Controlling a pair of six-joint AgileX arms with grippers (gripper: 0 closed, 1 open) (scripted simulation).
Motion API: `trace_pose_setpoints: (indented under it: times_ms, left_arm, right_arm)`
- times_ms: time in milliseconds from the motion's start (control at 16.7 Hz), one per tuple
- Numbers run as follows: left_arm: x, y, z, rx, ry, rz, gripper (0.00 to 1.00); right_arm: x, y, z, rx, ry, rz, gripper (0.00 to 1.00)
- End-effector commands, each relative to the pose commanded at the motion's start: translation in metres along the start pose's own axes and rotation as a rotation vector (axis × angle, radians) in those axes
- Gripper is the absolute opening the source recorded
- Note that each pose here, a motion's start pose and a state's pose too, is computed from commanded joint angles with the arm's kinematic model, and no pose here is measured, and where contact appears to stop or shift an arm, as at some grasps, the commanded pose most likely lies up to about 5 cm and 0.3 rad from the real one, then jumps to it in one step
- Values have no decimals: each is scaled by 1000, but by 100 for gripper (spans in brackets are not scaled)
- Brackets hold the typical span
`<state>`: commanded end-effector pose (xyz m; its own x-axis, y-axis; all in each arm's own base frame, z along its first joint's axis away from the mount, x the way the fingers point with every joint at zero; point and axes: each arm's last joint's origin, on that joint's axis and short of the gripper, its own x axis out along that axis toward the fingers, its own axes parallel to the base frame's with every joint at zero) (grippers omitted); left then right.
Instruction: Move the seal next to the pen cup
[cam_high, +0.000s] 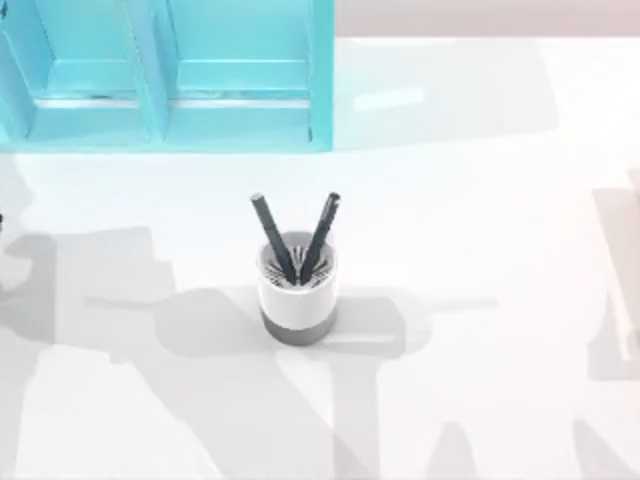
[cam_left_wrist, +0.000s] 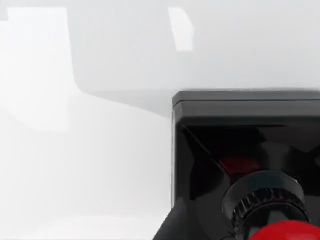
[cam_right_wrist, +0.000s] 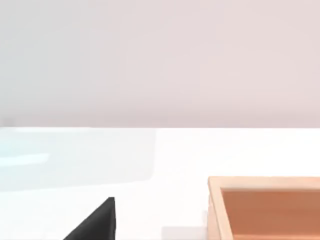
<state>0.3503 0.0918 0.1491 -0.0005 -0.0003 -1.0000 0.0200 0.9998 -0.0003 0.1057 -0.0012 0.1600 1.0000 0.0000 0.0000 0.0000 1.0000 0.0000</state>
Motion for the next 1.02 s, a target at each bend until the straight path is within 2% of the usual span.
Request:
trace_pose_setpoints:
  times_ms: [300,900,1020]
  left_arm:
    - [0,0,0,0,0,0,2]
    - [-1,-1,1,3,-1,0,0]
    - [-11,-12,6,3,-3,1,0]
  right_arm:
    - [0,0,0,0,0,0,100]
    - [0,0,0,0,0,0,100]
    - [0,0,0,0,0,0,100]
